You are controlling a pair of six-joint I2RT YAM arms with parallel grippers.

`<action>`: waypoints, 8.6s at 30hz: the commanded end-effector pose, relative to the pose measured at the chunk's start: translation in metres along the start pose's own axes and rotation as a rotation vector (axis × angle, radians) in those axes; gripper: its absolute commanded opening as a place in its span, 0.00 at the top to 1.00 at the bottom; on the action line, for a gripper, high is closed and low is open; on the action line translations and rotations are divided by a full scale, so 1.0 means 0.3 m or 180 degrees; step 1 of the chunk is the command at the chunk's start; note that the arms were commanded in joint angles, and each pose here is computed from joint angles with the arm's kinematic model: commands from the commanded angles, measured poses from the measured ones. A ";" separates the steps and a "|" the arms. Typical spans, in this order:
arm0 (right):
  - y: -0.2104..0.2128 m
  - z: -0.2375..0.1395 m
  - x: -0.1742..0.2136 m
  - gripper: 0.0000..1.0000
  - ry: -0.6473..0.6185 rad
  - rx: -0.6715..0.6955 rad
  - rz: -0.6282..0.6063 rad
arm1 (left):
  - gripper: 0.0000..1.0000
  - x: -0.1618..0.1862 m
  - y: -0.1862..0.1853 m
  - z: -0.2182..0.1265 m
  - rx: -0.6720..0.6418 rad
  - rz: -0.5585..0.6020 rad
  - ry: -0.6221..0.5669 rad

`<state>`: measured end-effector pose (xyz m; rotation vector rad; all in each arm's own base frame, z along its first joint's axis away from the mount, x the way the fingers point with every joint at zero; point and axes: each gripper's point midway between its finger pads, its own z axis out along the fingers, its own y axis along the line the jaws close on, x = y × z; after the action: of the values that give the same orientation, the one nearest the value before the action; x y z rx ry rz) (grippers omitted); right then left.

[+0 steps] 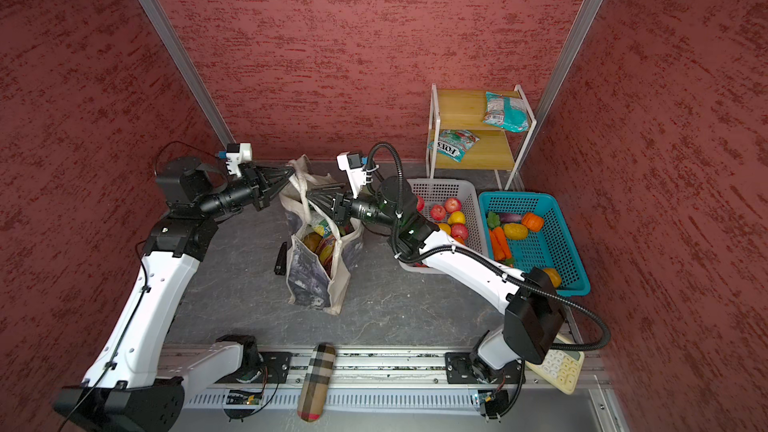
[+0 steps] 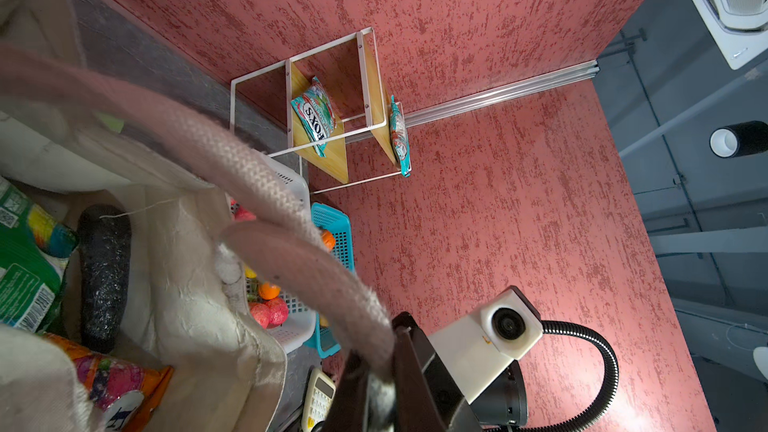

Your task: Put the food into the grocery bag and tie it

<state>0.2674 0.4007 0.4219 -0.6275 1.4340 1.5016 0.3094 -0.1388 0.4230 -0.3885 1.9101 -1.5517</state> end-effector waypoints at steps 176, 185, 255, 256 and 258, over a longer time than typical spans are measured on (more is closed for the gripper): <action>-0.339 0.009 0.185 1.00 0.0164 0.1110 -0.0165 | 1.00 -0.081 0.028 -0.051 -0.0017 0.0845 -0.0336; -0.383 -0.081 0.063 1.00 -0.0253 0.1748 -0.0317 | 1.00 -0.071 0.145 -0.121 -0.0211 0.0697 -0.0364; -0.530 -1.240 0.005 1.00 -0.2137 0.4631 -0.0392 | 1.00 -0.461 0.767 -0.623 -0.1483 -0.0609 -0.2212; -0.532 -1.249 0.008 1.00 -0.2218 0.4585 -0.0318 | 1.00 -0.459 0.774 -0.622 -0.1474 -0.0631 -0.2206; -0.539 -1.251 0.011 1.00 -0.2328 0.4489 -0.0182 | 1.00 -0.458 0.779 -0.619 -0.1451 -0.0648 -0.2195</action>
<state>0.2962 0.1903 0.2584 -0.0033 1.6852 0.7911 0.3029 -0.0047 0.2567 -0.9798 1.9738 -1.5722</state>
